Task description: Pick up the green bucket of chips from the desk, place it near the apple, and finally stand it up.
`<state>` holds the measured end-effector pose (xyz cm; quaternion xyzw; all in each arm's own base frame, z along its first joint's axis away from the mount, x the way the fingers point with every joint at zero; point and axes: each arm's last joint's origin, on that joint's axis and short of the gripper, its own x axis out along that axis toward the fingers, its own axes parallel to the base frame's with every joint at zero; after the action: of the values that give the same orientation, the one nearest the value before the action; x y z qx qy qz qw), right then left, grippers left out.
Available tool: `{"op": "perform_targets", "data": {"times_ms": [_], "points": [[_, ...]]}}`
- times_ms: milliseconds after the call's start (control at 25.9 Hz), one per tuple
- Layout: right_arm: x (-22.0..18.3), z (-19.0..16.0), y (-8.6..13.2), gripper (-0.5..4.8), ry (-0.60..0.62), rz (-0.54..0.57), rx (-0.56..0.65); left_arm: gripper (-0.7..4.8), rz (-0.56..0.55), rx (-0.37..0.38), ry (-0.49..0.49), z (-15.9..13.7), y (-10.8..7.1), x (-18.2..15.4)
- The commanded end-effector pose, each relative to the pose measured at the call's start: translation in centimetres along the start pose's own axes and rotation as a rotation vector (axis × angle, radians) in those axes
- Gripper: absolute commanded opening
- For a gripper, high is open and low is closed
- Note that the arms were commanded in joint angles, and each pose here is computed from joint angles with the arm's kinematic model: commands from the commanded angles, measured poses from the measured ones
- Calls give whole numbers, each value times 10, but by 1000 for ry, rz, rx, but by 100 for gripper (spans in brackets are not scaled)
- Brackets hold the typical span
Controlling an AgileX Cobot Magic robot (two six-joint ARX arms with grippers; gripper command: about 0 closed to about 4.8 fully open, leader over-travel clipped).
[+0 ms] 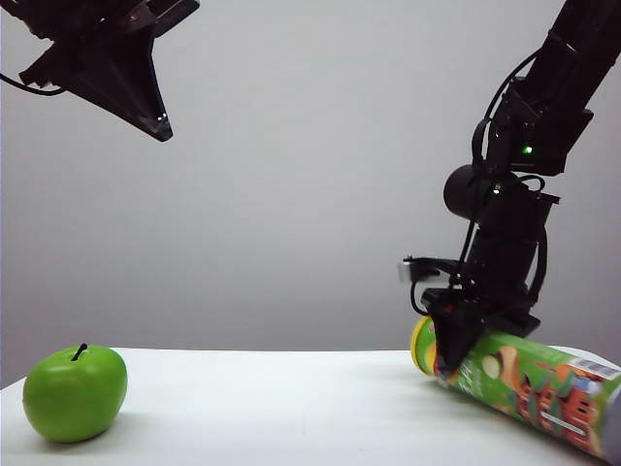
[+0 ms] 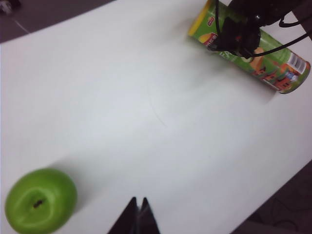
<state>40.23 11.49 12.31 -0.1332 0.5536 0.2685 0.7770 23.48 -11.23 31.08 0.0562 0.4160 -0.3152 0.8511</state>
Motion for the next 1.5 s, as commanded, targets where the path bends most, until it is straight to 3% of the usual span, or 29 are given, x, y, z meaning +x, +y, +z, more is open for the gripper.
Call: {"op": "perform_targets", "data": {"times_ms": [39,193,270,424,540,617,771,926,1003,1157,1196,1389,1504], "points": [[-10,15,-1,287,-97,-5,38,-5,1,43,-82,8,0,-3],[-40,35,3,287,-285,76,23,-5,35,39,-162,14,6,-10],[-69,49,7,287,-460,135,37,-5,61,5,-197,15,13,-18],[-110,65,14,287,-680,241,29,-5,88,-5,-218,10,19,-33],[-131,73,19,287,-810,307,-13,-5,101,58,-229,6,17,-47],[-148,83,22,287,-962,387,-44,-5,117,130,-225,-4,9,-65],[-154,91,30,287,-1063,399,-105,-5,118,131,-245,-13,2,-81],[-149,98,49,287,-1171,412,-207,-5,114,120,-278,-23,-4,-92],[-128,98,74,287,-1306,430,-307,-5,113,107,-292,-30,-7,-99],[-95,81,102,287,-1440,351,-272,-5,111,95,-280,-38,-10,-102],[-77,68,118,287,-1480,297,-252,-5,109,84,-273,-42,-10,-102],[-36,44,155,287,-1451,230,-198,-5,79,36,-271,-57,-12,-99],[-13,36,187,285,-1421,157,-280,-5,74,3,-296,-68,-16,-104]]}}
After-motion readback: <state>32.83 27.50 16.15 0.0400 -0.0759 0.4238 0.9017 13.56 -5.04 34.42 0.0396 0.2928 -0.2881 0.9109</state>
